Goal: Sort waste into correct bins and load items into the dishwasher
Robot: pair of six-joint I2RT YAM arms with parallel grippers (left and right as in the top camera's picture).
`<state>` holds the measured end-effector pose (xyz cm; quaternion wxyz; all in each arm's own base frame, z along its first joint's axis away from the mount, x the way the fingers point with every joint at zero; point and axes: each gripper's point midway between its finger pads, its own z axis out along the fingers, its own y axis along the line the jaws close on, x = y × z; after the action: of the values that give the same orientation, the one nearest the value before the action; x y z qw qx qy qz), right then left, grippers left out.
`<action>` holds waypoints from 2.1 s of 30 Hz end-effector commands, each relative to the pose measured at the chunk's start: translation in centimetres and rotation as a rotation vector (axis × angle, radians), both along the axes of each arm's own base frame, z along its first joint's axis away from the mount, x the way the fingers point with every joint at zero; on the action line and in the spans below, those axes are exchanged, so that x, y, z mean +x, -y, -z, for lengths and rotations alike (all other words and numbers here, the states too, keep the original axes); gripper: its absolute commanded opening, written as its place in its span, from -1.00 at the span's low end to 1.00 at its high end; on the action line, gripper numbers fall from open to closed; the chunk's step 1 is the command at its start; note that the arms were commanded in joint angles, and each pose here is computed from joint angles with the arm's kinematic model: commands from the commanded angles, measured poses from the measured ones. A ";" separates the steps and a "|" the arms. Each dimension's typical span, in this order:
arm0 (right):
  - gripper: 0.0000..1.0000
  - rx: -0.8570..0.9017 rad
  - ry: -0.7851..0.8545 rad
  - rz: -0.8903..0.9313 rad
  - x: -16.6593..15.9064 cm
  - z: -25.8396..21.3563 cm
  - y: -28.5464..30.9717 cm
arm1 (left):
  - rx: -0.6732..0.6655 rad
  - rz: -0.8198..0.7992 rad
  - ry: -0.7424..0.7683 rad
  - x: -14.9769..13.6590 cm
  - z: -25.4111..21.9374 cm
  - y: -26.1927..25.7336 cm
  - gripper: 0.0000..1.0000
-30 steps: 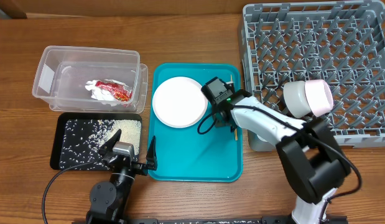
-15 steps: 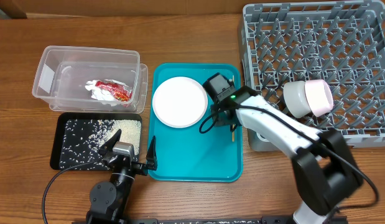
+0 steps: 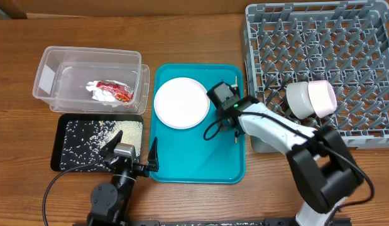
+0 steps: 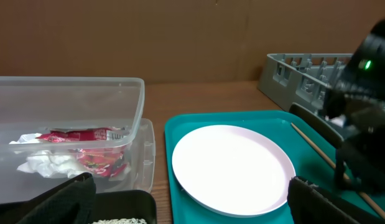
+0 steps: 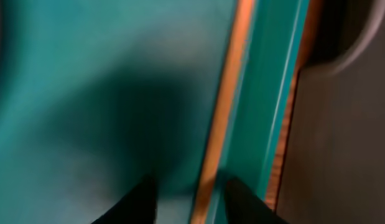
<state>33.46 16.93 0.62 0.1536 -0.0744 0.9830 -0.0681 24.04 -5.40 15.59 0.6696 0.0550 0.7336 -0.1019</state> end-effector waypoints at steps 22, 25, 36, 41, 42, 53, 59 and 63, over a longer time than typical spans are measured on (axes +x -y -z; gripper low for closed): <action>-0.92 -0.024 0.381 0.136 5.5 -17.6 5.4 | -0.009 0.010 0.005 -0.1 0.0 0.2 1.00; -0.92 -0.059 0.362 0.157 6.8 -16.2 7.9 | -0.009 0.010 0.005 -0.1 0.0 0.2 1.00; -0.35 -0.031 0.242 0.048 7.7 -13.6 8.2 | -0.009 0.010 0.005 -0.1 0.0 0.2 1.00; 0.05 0.241 0.211 -0.085 5.1 -17.2 0.9 | -0.009 0.010 0.005 -0.1 0.0 0.2 1.00; 0.11 0.315 0.190 -0.075 4.4 -17.3 -0.6 | -0.009 0.010 0.005 -0.1 0.0 0.2 1.00; 0.06 0.515 -0.070 0.234 1.5 -7.6 -7.5 | -0.009 0.010 0.005 -0.1 0.0 0.2 1.00; -0.10 0.478 -0.144 0.331 1.7 -2.4 -7.8 | -0.009 0.010 0.005 -0.1 0.0 0.2 1.00; -0.24 0.450 -0.190 0.366 1.1 -0.4 -7.6 | -0.009 0.010 0.005 -0.1 0.0 0.2 1.00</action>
<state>34.81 24.50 2.09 0.0743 0.1042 0.9826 0.1348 24.04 -5.40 15.58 0.6695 0.0550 0.7338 -0.1019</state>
